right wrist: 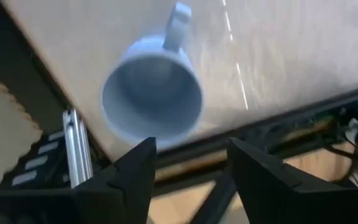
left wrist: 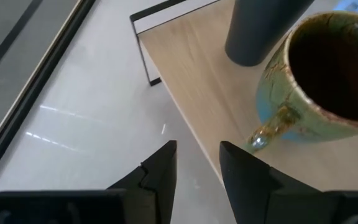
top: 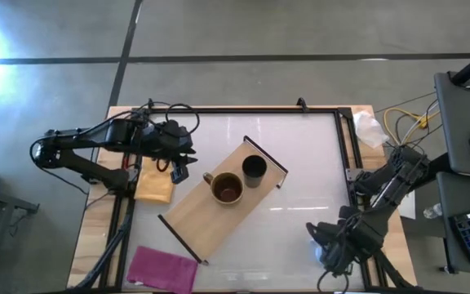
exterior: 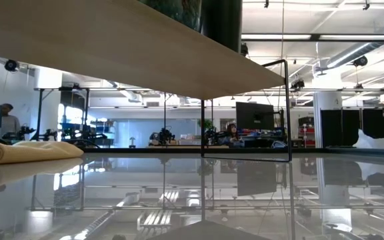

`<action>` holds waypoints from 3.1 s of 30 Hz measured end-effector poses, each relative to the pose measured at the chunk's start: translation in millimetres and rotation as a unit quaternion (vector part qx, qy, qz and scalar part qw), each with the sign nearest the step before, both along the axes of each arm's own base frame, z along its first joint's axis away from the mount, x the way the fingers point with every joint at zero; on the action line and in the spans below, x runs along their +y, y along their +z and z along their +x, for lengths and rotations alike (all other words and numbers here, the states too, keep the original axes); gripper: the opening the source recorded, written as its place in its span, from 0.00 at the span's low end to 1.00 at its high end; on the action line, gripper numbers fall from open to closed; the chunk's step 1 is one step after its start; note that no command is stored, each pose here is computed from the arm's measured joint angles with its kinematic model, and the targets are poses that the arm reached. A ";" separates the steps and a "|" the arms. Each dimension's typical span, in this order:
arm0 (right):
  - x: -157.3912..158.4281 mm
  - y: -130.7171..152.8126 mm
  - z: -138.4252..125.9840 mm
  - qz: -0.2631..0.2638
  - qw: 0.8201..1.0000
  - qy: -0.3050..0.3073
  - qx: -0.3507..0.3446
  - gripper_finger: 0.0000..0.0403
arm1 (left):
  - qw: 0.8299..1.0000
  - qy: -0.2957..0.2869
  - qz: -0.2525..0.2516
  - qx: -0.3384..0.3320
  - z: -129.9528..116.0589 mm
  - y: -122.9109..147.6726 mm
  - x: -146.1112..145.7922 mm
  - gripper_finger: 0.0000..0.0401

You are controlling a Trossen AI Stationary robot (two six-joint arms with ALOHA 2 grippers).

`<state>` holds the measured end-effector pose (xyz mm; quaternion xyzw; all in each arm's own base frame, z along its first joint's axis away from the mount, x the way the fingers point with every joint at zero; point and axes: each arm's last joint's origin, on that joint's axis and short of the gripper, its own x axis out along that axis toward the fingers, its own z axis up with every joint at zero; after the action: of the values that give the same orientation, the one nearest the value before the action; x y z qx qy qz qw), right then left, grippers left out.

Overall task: Stack small to large cups/mugs on shelf
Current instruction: Put the blue mug on the shelf

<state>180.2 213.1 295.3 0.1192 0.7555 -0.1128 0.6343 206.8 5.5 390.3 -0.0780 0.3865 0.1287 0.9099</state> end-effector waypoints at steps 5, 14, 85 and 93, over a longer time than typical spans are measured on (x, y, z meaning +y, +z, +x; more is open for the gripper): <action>-0.5 -23.7 0.8 -0.025 0.999 -0.036 -0.001 0.49 | 1.000 0.008 0.008 0.015 -10.1 0.6 0.7 0.27; -4.0 -33.8 -5.9 -0.083 0.974 -0.210 -0.013 0.46 | 1.000 0.010 0.010 0.005 -20.0 5.3 0.8 0.27; 73.7 -74.5 14.0 -0.074 0.964 -0.252 -0.031 0.42 | 0.998 -0.014 0.042 0.035 -25.0 2.7 1.2 0.27; 80.9 -95.3 16.5 -0.087 0.966 -0.243 0.010 0.38 | 0.998 -0.014 0.042 0.036 -25.2 2.6 1.2 0.27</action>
<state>196.7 294.0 200.0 0.2419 0.6974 -0.3299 0.5885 181.7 6.7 392.9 -0.0297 0.4140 0.1345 0.8998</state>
